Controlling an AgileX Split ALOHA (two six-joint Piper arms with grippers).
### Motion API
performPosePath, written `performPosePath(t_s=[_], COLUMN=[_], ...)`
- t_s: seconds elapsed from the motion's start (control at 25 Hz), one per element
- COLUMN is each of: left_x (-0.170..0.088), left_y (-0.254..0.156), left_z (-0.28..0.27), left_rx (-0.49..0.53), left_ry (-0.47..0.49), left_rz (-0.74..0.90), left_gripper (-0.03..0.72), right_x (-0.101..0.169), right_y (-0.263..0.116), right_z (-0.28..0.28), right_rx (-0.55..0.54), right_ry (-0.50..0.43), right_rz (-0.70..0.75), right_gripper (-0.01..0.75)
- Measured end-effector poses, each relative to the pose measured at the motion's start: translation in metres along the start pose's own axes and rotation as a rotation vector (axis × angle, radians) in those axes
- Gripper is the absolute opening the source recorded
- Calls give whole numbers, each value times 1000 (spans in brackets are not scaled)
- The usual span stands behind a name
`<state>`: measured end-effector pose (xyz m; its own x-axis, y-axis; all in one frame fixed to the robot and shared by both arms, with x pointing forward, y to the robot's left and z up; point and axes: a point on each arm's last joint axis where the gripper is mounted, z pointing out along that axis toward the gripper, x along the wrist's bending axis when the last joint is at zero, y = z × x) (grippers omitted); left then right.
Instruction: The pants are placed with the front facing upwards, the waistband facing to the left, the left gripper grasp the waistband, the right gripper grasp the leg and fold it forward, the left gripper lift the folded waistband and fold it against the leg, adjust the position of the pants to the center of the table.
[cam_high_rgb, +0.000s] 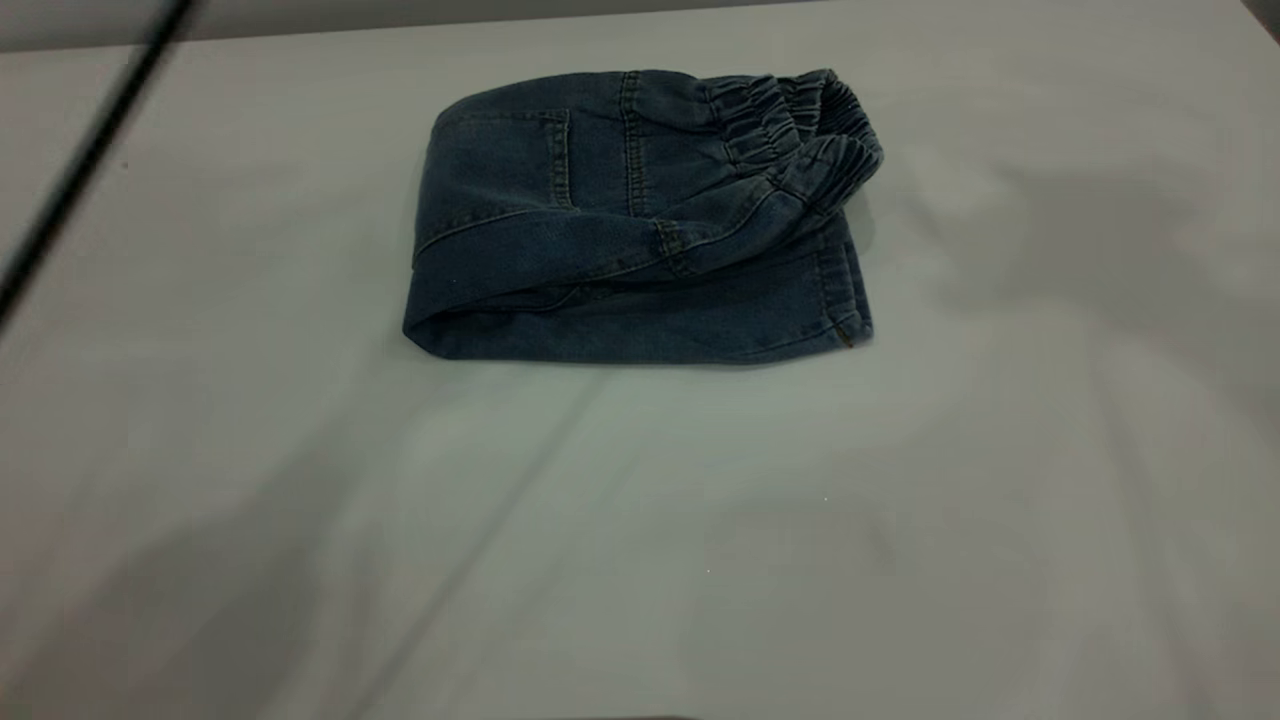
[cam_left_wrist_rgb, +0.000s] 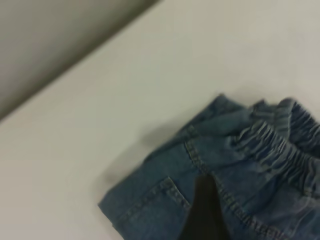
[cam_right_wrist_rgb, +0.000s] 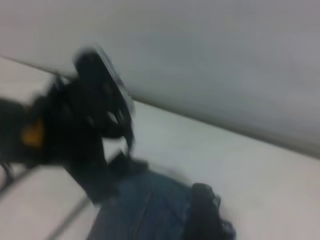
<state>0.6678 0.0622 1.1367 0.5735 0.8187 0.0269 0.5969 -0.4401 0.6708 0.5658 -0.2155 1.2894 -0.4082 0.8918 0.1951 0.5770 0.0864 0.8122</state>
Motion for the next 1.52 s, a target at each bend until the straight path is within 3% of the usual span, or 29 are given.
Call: performPosePath(t_s=[0.12, 0.32, 0.8, 1.12, 1.52], left_x=[-1, -5, -21, -35, -47], left_y=[7, -7, -112, -209, -297], left_z=[-40, -98, -216, -261, -305], left_rx=[-59, -62, -9, -7, -155], left_ry=[8, 16, 29, 8, 18], left_rz=[6, 6, 10, -1, 4], left_gripper=[499, 499, 499, 499, 499], right_x=[7, 23, 62, 64, 53], right_y=[-15, -45, -147, -230, -320], right_z=[-27, -80, -194, -204, -177], right_rx=[10, -3, -130, -99, -3], right_ry=[-20, -43, -42, -38, -52], right_rz=[-3, -16, -49, 4, 25], right_gripper=[444, 444, 444, 444, 444])
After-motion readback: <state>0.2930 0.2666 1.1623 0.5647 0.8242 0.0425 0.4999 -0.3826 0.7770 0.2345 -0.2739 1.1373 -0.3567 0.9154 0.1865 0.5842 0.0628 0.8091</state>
